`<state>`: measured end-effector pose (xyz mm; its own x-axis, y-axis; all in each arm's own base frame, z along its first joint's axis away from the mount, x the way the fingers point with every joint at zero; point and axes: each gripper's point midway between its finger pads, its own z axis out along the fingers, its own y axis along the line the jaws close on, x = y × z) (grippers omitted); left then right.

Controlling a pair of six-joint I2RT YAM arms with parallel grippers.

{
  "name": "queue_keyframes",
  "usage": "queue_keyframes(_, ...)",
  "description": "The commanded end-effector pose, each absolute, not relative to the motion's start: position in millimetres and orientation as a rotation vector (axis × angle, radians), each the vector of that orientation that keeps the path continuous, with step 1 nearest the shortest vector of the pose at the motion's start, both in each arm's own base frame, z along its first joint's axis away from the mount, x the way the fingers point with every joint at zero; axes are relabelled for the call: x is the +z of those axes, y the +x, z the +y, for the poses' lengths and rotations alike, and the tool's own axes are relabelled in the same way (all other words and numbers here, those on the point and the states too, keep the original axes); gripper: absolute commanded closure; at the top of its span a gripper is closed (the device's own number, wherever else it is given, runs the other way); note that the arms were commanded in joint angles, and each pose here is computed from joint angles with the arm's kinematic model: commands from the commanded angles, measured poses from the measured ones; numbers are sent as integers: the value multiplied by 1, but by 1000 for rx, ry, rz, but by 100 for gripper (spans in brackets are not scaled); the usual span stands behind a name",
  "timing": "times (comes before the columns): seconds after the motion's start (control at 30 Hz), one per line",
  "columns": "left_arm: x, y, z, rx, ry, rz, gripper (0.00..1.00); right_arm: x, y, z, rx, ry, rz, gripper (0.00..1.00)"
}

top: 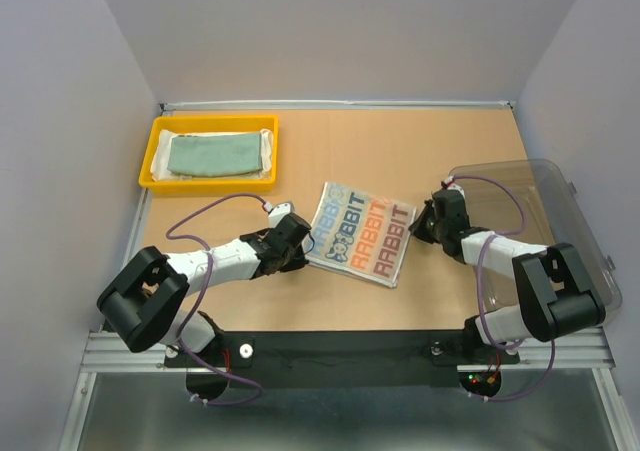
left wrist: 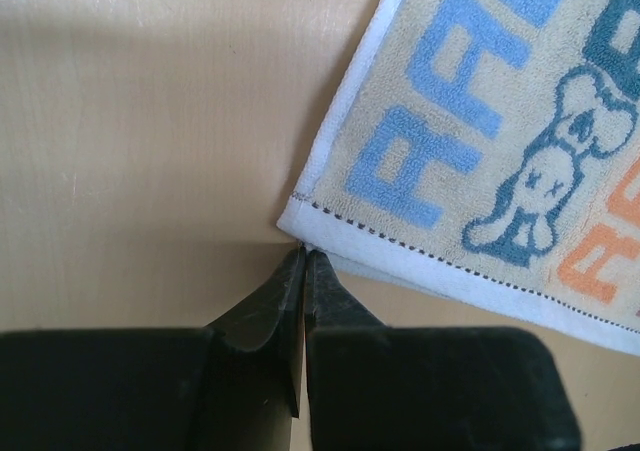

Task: Fold and stack the towels
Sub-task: Fold the towel

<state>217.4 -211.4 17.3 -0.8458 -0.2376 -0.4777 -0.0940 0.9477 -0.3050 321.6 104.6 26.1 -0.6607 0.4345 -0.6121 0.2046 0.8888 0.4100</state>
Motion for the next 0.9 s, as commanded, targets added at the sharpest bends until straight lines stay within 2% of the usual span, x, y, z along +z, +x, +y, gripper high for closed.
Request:
queue_keyframes(0.0, -13, 188, -181, -174, -210, 2706, 92, 53, 346, 102, 414, 419, 2205, 99)
queue_keyframes(0.37, -15, 187, -181, -166, -206, 2718, 92, 61, 351, 92, 399, 382, 2209, 99)
queue_keyframes(0.5, -13, 189, -181, -167, -207, 2711, 92, 56, 343, 107, 484, 298, 2265, 73)
queue_keyframes(0.57, -9, 190, -181, -171, -206, 2699, 91, 64, 338, 115, 539, 245, 2264, 66)
queue_keyframes(0.73, 16, 202, -186, -222, -216, 2622, 88, 88, 316, 132, 592, 18, 2285, 61)
queue_keyframes(0.87, 20, 207, -189, -226, -208, 2608, 88, 107, 281, 188, 621, -333, 2287, 60)
